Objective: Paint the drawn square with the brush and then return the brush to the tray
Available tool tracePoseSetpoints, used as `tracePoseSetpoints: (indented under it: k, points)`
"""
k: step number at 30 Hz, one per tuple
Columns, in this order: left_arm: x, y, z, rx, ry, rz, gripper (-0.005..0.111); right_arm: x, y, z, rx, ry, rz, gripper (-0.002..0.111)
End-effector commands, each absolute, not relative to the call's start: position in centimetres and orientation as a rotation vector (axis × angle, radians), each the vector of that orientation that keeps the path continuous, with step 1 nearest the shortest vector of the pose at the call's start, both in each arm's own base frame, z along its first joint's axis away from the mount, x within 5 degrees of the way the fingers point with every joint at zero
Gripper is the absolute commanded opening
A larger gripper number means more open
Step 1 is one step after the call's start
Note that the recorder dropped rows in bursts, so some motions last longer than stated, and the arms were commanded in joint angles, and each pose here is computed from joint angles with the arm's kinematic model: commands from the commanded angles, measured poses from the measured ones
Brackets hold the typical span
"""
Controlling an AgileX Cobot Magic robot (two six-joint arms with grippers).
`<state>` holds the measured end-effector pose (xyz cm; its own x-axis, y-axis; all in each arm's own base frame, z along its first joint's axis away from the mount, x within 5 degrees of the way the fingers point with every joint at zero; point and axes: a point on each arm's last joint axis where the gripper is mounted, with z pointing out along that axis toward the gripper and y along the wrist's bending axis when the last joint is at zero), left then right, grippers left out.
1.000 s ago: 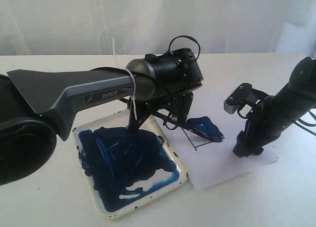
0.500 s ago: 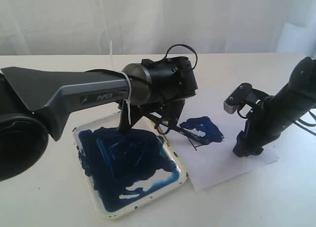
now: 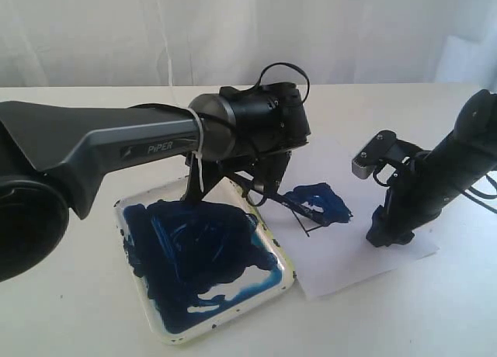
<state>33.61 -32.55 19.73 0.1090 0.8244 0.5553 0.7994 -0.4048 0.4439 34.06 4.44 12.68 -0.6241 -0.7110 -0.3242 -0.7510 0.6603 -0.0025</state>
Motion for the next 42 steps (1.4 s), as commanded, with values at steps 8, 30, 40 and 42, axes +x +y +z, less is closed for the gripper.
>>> tracePoseSetpoints:
  k: [8,30,40,42]
  points:
    - [32.9,-31.7,20.3,2.324,1.802,1.228,0.000,34.0,4.3,11.8,-1.192,2.597,0.187,0.063]
    - [33.1,-30.5,19.9,2.299,1.709,1.462,0.000,34.0,4.3,11.8,-1.189,2.596,0.187,0.063]
    - [33.4,-30.4,20.5,2.184,1.748,1.493,0.000,34.0,4.3,11.8,-1.189,2.596,0.187,0.063]
    - [33.3,-30.3,20.8,2.134,1.778,1.481,0.000,34.0,4.3,11.8,-1.188,2.595,0.185,0.063]
